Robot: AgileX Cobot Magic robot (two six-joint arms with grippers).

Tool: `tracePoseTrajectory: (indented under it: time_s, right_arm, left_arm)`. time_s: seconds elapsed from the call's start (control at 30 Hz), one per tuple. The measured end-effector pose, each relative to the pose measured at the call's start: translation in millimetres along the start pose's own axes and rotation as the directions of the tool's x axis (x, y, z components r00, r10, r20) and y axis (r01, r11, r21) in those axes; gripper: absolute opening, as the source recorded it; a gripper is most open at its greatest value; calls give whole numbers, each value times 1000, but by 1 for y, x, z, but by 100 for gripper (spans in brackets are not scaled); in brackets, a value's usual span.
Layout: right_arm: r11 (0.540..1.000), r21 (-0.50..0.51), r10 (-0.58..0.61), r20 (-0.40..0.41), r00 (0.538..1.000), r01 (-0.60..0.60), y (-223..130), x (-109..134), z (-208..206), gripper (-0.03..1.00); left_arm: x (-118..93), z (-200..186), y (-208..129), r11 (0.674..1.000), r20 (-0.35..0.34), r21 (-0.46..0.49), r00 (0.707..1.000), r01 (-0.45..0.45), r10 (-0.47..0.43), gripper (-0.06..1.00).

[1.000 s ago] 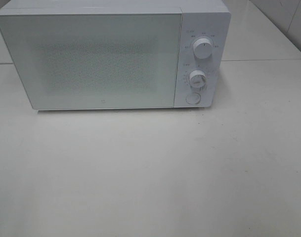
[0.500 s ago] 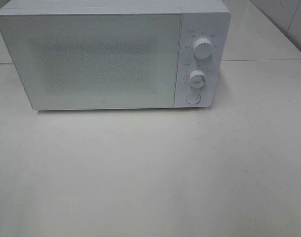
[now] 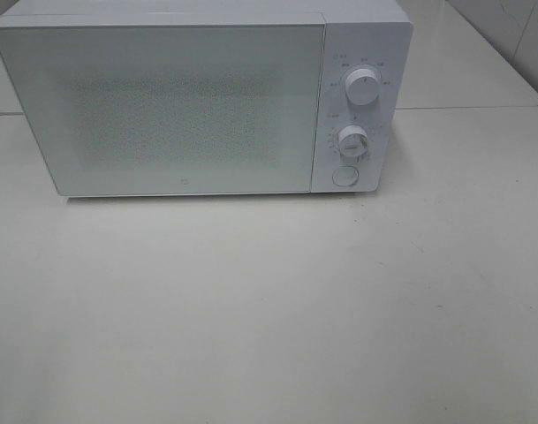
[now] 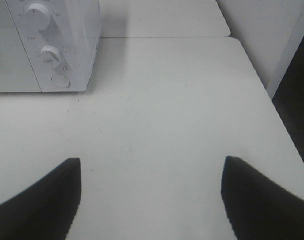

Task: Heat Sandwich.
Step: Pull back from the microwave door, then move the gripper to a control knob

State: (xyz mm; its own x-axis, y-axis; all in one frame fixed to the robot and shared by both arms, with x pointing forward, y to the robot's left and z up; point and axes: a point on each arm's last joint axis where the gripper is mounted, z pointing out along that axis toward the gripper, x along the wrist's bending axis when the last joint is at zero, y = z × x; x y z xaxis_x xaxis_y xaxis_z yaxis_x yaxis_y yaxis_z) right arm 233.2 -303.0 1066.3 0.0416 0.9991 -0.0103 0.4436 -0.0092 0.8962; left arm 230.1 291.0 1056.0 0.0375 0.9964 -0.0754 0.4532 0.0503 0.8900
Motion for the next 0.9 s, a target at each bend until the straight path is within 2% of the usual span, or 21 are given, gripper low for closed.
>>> tracePoseTrajectory:
  time_s: [0.4,0.9]
  right_arm:
    - [1000,2,-14,-7,1000,14,42,3,45,75]
    - [999,46,-22,-21,1000,23,69,8,113,75]
  left_arm:
    - [0,0,0,1000,0,0,1000,0,0,97]
    - [0,0,0,1000,0,0,1000,0,0,97]
